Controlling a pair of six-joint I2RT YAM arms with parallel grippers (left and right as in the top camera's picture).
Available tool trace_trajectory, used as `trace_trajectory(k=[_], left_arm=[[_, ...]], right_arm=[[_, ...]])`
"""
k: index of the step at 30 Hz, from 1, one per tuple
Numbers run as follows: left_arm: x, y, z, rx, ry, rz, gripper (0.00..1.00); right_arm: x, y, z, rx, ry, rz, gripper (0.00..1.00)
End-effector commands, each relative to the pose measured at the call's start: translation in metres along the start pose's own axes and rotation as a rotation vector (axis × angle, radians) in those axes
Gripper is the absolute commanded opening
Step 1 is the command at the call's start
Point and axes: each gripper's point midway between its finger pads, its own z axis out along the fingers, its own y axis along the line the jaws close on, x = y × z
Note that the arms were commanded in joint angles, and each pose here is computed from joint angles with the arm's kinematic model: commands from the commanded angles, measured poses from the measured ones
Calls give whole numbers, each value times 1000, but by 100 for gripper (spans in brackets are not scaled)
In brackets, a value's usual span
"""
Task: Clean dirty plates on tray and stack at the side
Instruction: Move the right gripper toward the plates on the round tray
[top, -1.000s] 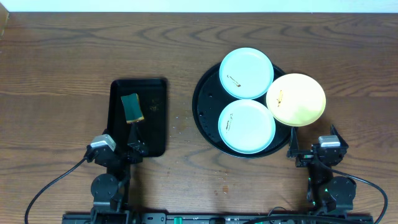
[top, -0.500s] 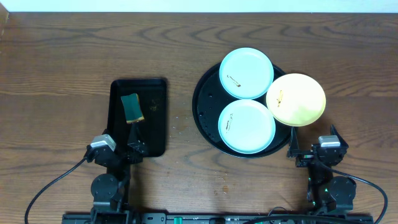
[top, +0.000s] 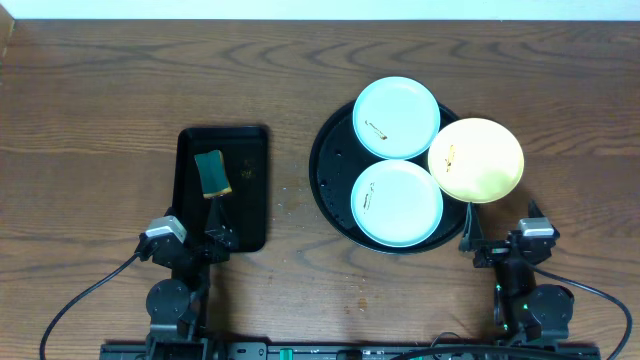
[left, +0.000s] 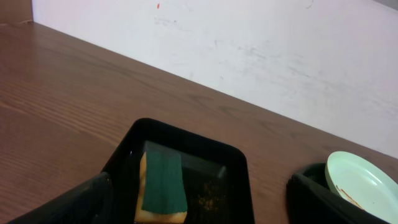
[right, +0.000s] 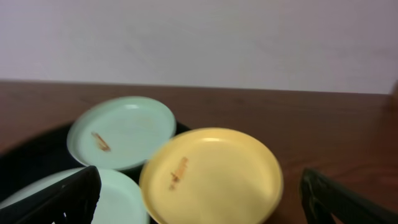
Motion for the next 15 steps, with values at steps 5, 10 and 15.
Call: trace_trajectory(k=[5,10,15], left_arm=[[13,13,1,-59,35,11,89],[13,13,1,-58,35,11,89],[13,13,1,-58,35,11,89]], right_arm=[[-118,19,-29,-103,-160,211,99],[-167,23,-21,-86,41,233,99],[-152,23,8,-16,603,269,99]])
